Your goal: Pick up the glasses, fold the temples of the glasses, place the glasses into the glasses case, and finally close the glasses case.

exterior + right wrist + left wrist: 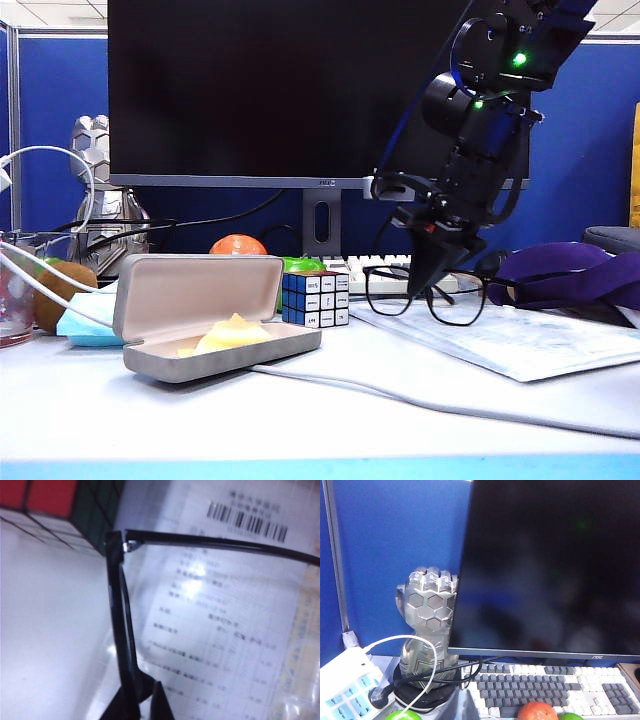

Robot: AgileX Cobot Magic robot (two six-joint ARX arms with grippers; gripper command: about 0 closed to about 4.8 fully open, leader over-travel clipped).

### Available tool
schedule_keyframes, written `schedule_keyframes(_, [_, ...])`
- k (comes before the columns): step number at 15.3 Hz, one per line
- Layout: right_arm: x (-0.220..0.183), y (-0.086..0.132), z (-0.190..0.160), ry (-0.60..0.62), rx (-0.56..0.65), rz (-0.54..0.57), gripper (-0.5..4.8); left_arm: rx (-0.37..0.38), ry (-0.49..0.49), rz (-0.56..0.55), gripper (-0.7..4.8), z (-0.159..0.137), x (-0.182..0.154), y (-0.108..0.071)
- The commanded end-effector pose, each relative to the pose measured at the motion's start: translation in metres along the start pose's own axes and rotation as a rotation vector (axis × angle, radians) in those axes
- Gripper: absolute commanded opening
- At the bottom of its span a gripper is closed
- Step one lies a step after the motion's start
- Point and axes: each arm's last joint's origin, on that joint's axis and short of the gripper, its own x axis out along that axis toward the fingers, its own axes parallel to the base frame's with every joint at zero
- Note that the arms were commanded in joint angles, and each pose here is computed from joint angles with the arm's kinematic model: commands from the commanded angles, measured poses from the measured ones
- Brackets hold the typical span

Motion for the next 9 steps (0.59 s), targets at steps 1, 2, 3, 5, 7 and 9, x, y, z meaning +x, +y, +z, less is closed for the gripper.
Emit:
schedule_keyframes(1, [-0.023, 0.006, 0.009, -0.089, -0.015, 0.064, -0.04, -0.001, -0.012, -0.007, -0.06, 0.003, -0.001, -0.001])
schedule_keyframes(2, [-0.037, 0.008, 0.013, -0.134, -0.026, 0.083, -0.04, -0.001, -0.012, -0.007, -0.05, 0.003, -0.001, -0.001])
schedule_keyframes(3, [-0.055, 0.011, 0.017, -0.183, -0.040, 0.088, -0.04, -0.001, -0.012, -0.008, -0.05, 0.003, -0.001, -0.001])
schedule_keyframes(5, [-0.096, 0.021, 0.024, -0.315, -0.083, 0.144, -0.05, -0.012, -0.004, -0.064, -0.06, 0.003, -0.001, -0.002])
schedule_keyframes(7, [-0.146, 0.036, 0.028, -0.488, -0.163, 0.261, -0.05, -0.120, -0.004, -0.142, -0.06, 0.004, -0.001, -0.005])
schedule_keyframes(9, [-0.190, 0.048, 0.030, -0.667, -0.271, 0.335, -0.05, -0.204, -0.037, -0.234, -0.06, 0.010, 0.000, -0.008])
